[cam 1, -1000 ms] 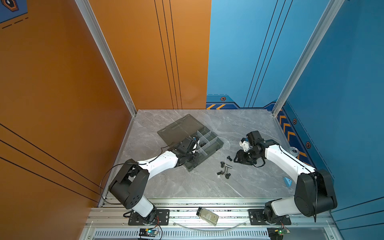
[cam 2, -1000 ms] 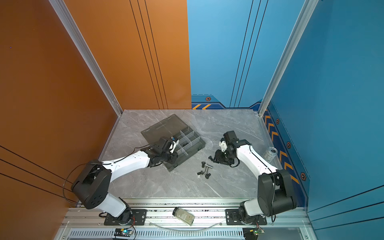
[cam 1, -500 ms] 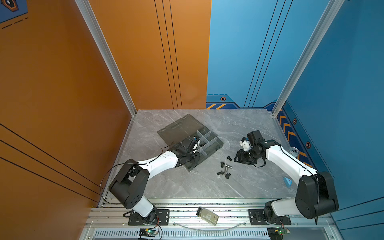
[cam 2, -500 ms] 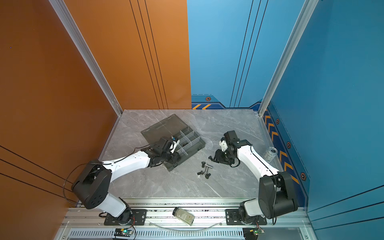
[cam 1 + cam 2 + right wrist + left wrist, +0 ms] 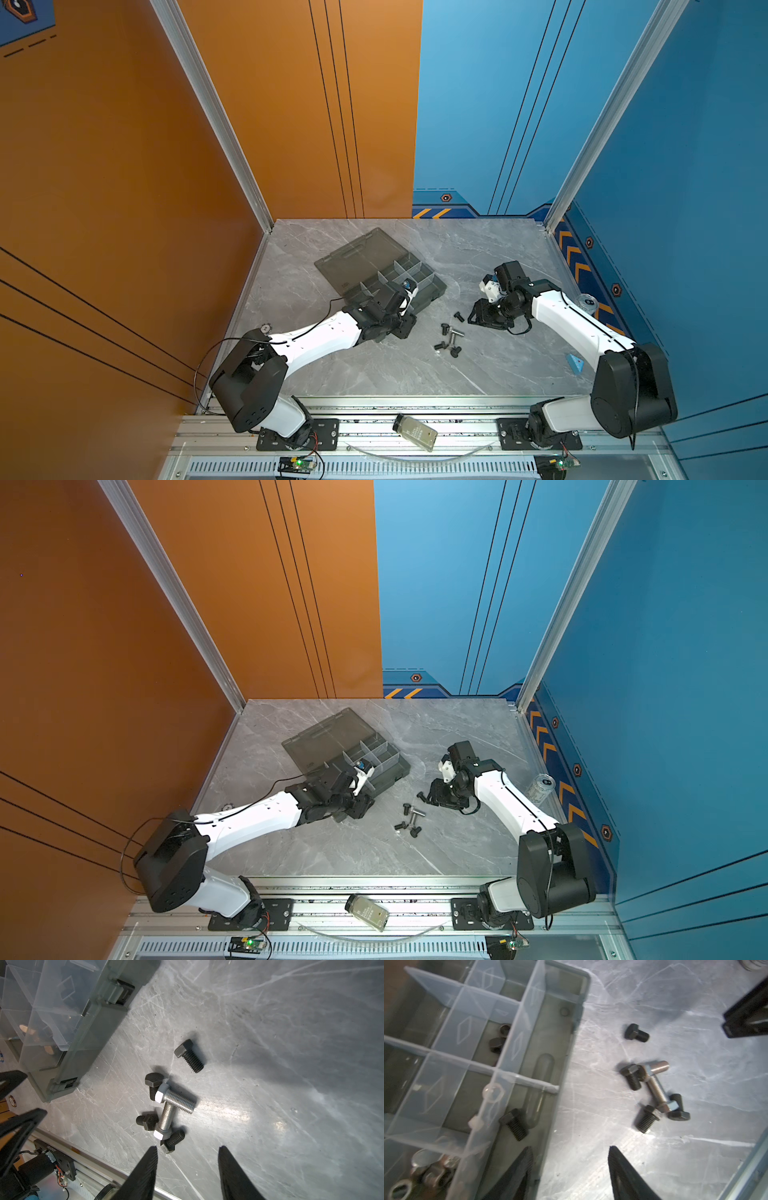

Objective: Sort the screws and nuts into containers
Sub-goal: 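Move the left gripper back over the bolt pile, then lower the left gripper onto another black hex bolt and close it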

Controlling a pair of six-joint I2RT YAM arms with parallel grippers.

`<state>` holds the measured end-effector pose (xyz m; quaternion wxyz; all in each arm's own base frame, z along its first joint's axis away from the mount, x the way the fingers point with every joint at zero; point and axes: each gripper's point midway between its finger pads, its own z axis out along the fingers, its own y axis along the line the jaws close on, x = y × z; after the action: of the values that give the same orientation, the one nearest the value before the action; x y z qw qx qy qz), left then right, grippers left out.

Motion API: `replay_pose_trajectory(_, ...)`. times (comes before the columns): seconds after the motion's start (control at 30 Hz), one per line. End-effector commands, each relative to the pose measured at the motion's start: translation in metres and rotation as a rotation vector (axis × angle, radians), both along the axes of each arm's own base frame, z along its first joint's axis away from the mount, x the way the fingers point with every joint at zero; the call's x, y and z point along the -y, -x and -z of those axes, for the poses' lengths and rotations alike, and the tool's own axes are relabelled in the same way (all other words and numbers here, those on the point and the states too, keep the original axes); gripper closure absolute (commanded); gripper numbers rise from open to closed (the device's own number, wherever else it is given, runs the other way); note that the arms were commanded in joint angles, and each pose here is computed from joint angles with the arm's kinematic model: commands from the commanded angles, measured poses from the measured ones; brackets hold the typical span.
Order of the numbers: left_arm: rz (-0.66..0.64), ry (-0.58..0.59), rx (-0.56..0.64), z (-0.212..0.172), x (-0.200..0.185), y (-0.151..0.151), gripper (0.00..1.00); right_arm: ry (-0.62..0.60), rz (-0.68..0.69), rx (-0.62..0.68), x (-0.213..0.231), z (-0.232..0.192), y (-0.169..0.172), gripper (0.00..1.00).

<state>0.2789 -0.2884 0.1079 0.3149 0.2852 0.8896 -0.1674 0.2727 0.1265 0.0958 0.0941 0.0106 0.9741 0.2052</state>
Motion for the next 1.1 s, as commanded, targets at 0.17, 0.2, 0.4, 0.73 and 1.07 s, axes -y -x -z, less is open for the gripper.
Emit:
replay_pose_trajectory(0.17,0.136,0.070,0.012,0.010,0.057,0.016,0.38,0.005,-0.002,-0.012,0.005,-0.001,0.007,0.50)
replay_pose_trajectory(0.2,0.150,0.069,0.005,0.014,0.062,0.018,0.38,0.004,0.000,-0.013,0.006,0.000,0.007,0.50)
replay_pose_trajectory(0.4,0.242,0.021,-0.023,0.033,0.094,0.027,0.37,0.003,0.007,-0.018,0.008,0.002,0.010,0.50)
replay_pose_trajectory(0.73,0.298,-0.081,-0.041,0.052,0.107,0.038,0.35,-0.001,0.016,-0.017,0.012,0.002,0.012,0.49)
replay_pose_trajectory(1.07,0.309,-0.098,-0.061,0.062,0.103,0.047,0.36,-0.002,0.017,-0.022,0.012,0.003,0.011,0.49)
